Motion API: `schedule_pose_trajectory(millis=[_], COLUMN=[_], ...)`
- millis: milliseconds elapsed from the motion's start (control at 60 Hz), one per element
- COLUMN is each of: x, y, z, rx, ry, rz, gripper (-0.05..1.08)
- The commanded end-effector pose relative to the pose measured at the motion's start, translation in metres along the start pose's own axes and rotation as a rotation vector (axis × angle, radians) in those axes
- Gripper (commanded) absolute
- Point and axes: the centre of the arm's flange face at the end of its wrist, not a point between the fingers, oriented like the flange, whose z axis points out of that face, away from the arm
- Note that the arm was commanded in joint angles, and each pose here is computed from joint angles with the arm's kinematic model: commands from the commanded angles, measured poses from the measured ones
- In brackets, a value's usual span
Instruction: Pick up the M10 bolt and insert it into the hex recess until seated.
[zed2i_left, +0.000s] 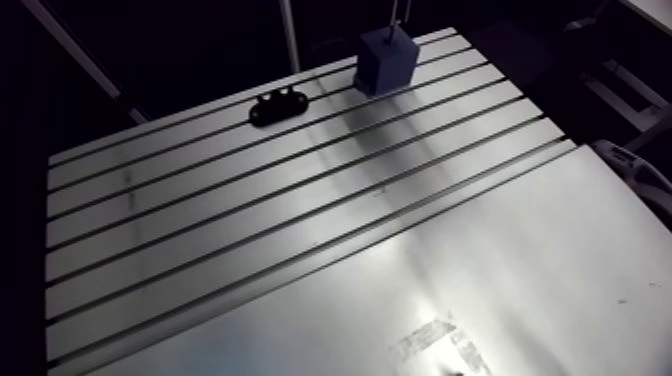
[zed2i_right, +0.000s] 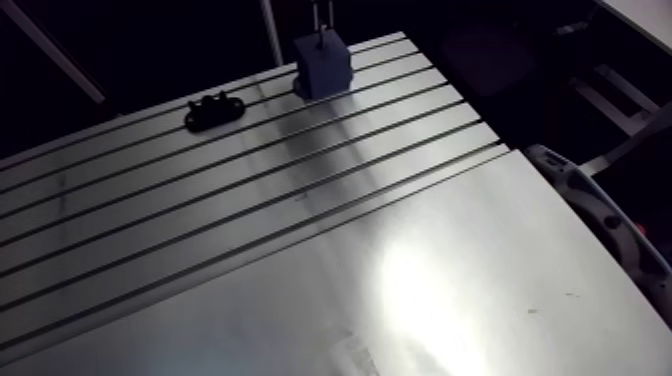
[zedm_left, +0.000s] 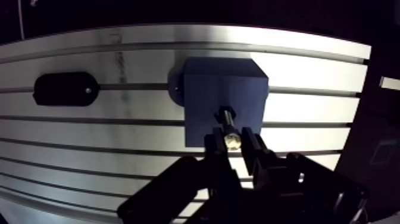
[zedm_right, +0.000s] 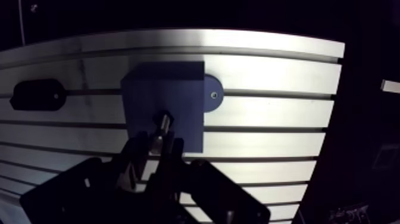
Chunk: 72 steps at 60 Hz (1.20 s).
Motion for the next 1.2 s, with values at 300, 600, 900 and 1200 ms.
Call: schedule_pose_trajectory(millis=[300, 600, 900, 1200], x=[0.001, 0.0015, 0.0014, 0.0019], y=[-0.0008, -0.0006, 0.0004, 0.0006], z=[-0.0017, -0.0016, 0.0002, 0.0023], rx=[0.001, 0.001, 0.002, 0.003], ry=[0.005, 0.005, 0.003, 0.001], rz=[-0.001, -0.001, 0.0, 0.001], gripper=[0.97, 0.97, 0.97, 0.97])
